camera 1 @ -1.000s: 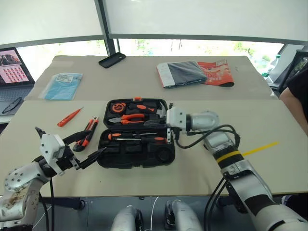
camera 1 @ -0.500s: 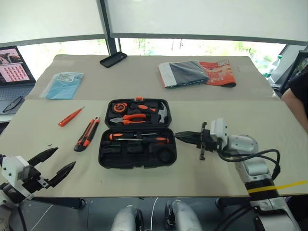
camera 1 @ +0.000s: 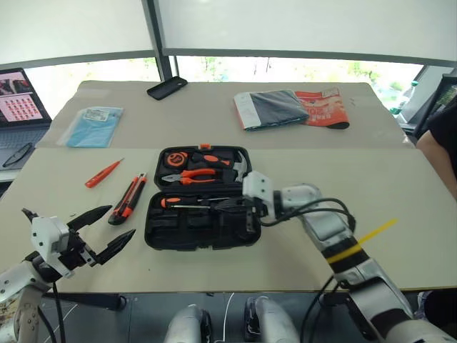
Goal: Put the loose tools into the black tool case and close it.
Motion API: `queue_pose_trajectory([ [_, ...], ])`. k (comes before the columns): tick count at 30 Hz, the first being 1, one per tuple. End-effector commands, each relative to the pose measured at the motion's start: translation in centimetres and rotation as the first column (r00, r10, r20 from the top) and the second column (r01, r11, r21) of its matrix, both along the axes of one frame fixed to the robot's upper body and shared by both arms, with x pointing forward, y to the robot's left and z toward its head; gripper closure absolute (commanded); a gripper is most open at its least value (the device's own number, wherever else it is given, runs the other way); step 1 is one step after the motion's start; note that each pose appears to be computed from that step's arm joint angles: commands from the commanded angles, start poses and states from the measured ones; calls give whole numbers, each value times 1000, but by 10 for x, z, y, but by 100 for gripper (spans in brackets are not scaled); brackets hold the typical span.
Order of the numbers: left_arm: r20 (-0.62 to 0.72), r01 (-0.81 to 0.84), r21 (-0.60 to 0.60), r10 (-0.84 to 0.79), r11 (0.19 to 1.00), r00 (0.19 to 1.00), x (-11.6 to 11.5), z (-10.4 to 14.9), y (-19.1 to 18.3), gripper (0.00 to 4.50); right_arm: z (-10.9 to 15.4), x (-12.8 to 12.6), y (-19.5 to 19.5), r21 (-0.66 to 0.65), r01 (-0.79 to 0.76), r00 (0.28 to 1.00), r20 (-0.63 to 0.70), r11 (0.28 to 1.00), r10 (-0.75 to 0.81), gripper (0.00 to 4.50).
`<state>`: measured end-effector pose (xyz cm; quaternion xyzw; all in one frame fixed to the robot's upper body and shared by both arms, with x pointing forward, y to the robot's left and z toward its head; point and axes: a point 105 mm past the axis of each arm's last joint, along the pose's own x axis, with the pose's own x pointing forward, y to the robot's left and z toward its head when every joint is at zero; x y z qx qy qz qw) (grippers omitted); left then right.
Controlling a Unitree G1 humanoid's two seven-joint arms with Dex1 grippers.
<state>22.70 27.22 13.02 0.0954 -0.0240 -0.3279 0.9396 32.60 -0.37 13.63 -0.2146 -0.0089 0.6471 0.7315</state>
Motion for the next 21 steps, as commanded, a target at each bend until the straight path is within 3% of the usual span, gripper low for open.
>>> queue_pose_trajectory([
  [1, 26, 1, 10, -1, 1000, 1000, -2, 6, -1, 0, 11, 4, 10, 1, 5, 1000, 26, 1000, -5, 436],
  [9, 27, -1, 4, 1, 1000, 1000, -2, 4, -4, 0, -16, 1, 16, -164, -18, 999, 43, 986, 26, 436],
  [16, 28, -3, 3, 3, 1000, 1000, -1, 5, -4, 0, -35, 12, 1, -296, 51, 999, 28, 954, -45, 436],
  [21, 30, -3, 4, 3, 1000, 1000, -1, 5, -5, 0, -36, 13, -6, -301, 86, 993, -50, 950, -105, 436],
])
